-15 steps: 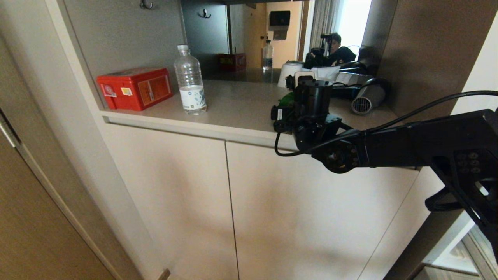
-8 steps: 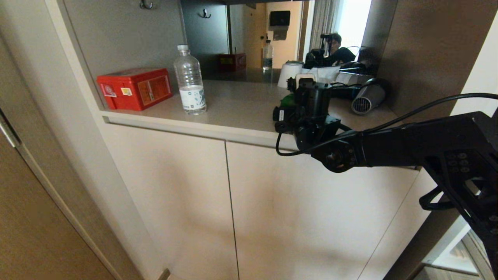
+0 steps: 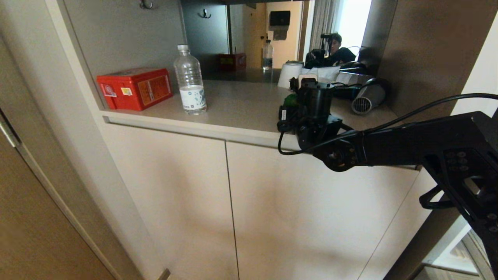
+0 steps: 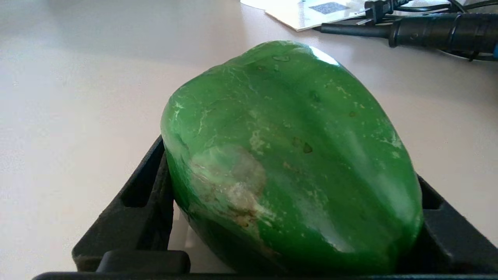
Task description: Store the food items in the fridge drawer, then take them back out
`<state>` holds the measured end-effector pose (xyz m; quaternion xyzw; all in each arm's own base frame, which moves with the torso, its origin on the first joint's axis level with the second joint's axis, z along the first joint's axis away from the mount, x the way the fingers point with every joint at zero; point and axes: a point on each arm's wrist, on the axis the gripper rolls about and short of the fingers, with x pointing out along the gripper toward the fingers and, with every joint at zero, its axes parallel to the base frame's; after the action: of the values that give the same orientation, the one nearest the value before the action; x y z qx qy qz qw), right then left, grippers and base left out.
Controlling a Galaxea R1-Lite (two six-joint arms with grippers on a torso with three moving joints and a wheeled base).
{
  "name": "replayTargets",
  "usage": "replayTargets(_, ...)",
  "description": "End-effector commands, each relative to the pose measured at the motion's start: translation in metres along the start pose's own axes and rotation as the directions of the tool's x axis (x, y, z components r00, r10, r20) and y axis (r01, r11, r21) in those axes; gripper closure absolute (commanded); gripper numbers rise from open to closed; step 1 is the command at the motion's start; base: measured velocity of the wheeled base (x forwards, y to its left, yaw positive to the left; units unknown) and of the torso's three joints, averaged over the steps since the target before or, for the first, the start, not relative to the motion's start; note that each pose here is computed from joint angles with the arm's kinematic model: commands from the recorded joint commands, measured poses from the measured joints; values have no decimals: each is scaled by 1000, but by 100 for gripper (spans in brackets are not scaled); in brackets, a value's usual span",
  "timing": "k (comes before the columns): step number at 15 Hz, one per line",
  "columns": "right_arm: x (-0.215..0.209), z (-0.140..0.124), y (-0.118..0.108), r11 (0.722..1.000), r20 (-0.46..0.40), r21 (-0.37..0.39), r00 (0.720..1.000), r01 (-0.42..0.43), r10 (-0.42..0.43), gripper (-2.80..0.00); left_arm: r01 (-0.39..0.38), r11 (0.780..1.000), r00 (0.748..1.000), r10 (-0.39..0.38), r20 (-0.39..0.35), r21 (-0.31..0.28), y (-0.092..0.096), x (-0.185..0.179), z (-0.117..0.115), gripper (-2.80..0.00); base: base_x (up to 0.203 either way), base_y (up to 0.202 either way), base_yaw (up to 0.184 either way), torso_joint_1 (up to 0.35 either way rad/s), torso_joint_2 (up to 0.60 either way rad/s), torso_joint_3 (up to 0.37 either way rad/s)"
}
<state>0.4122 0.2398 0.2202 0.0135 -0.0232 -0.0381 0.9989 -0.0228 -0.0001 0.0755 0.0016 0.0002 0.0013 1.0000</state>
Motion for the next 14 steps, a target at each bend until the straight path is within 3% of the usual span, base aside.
replayTargets(1,-3,9,-2,1000,15,10,1000,4,-4,0,-1,1000,1000,1,0,0,0,0,0,0,0,0,0,0,0,0)
replayTargets(6,-26,46,-15,999,58,40,998,-2,-1,0,-1,1000,1000,1,0,0,0,0,0,0,0,0,0,0,0,0)
replayTargets(10,-61,58,-34,1000,26,25,1000,-13,13,0,-1,1000,1000,1,0,0,0,0,0,0,0,0,0,0,0,0)
replayTargets(14,-122,55,-70,1000,-44,-18,999,-19,18,0,-1,1000,1000,1,0,0,0,0,0,0,0,0,0,0,0,0)
